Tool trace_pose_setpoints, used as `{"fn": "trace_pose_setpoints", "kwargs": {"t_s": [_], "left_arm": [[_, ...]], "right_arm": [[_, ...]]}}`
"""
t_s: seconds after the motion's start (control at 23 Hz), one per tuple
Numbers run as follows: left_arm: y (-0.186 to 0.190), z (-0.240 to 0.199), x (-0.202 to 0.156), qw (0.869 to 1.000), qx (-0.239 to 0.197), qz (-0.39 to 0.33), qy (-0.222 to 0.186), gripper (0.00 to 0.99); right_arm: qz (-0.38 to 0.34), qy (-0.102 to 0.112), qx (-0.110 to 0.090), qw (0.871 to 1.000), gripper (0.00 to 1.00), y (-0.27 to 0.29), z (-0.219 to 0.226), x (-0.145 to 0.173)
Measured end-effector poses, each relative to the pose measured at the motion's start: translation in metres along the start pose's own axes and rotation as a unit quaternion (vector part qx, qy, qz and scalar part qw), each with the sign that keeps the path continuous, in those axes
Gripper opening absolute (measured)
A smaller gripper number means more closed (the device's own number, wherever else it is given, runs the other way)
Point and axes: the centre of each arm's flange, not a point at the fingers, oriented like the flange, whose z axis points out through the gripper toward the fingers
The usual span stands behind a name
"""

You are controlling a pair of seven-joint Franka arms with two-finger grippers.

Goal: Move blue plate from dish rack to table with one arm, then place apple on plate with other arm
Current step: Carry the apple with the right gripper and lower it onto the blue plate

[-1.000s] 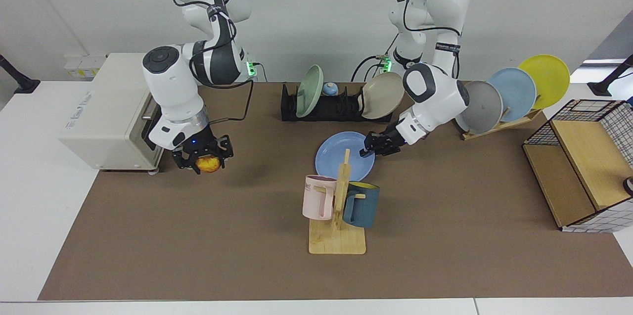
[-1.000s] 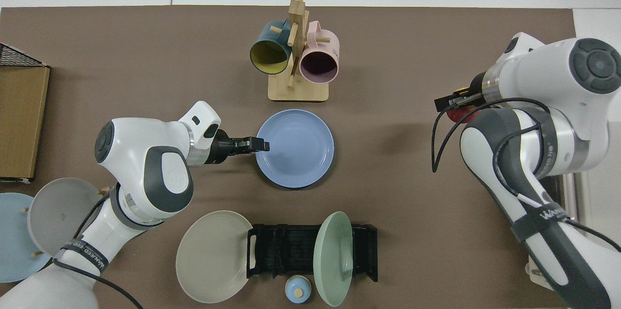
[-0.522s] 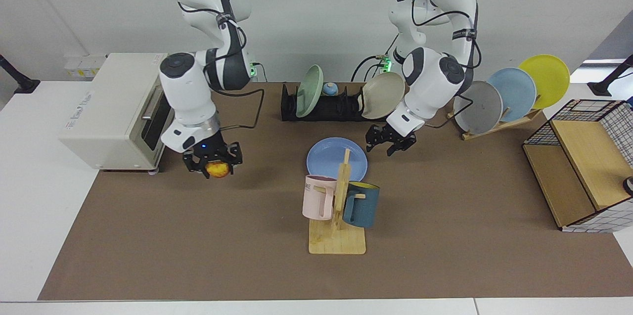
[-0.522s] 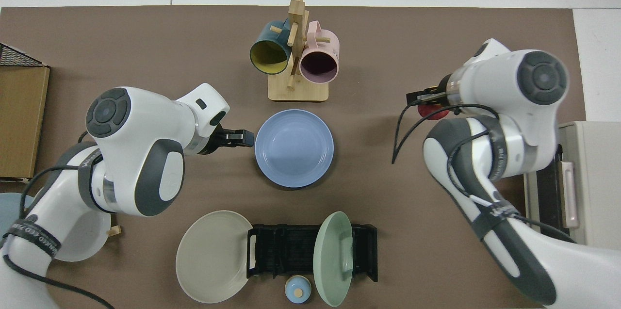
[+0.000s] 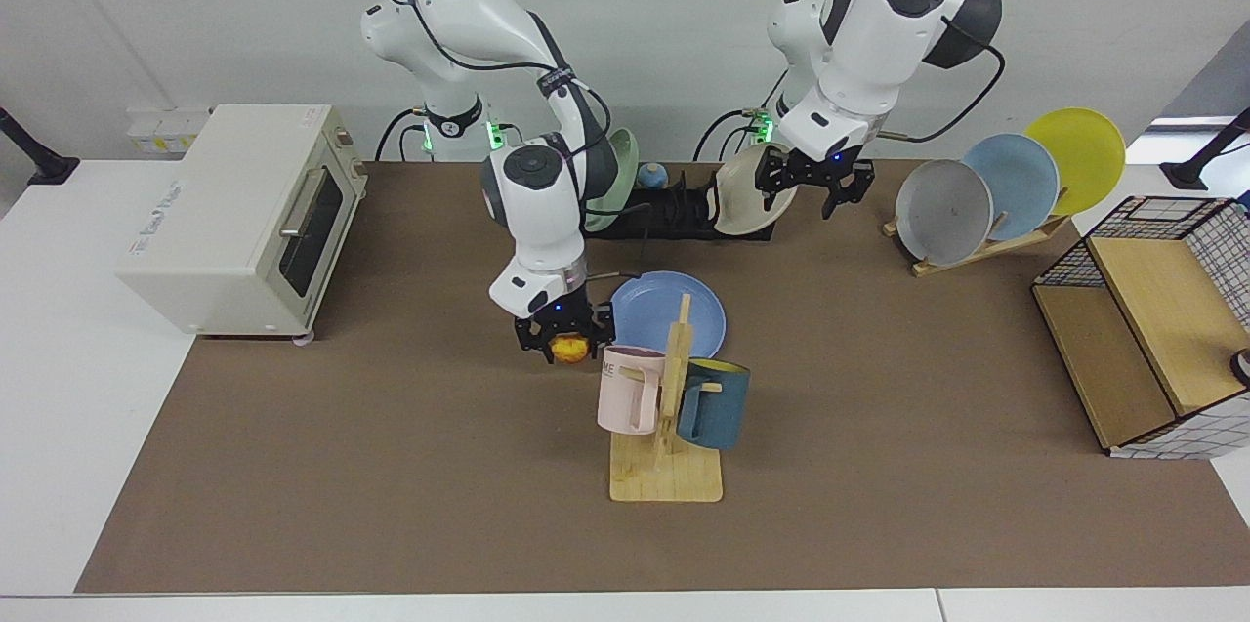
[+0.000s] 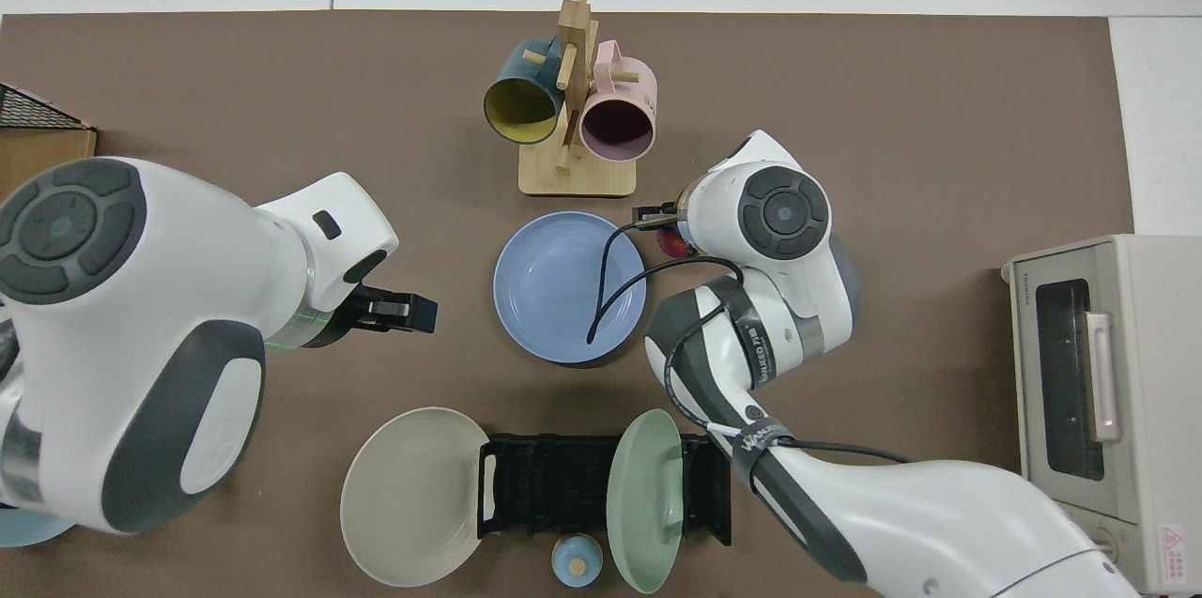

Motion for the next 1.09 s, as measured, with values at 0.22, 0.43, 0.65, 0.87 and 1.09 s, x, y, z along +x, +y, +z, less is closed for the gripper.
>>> {"fn": "trace_pose_setpoints", "kwargs": {"t_s": [0.22,0.43,0.65,0.87,1.09], "left_arm": [[0.000,-0.043,-0.005,1.000,0.002,0.001,0.004,0.952],[-0.011,-0.065,-0.002,1.000,0.005,-0.008,0.019,0.991],[-0.016,-0.065,-0.001,0.999,0.025,-0.007,0.021,0.991],[-0.024,-0.066,0.000,0.999,0.027,-0.017,0.021,0.991],[-0.018,-0.065,-0.001,0.999,0.028,-0.011,0.020,0.991]], "right_arm": [[0.021,0.000,0.011,1.000,0.69,-0.051,-0.005,-0.019],[0.037,-0.005,0.020,0.999,0.69,-0.100,-0.008,-0.046],[0.038,-0.013,0.024,0.999,0.69,-0.137,-0.009,-0.073],[0.033,-0.019,0.021,0.999,0.69,-0.144,0.000,-0.081],[0.032,-0.032,0.009,0.999,0.69,-0.140,0.016,-0.091]]}}
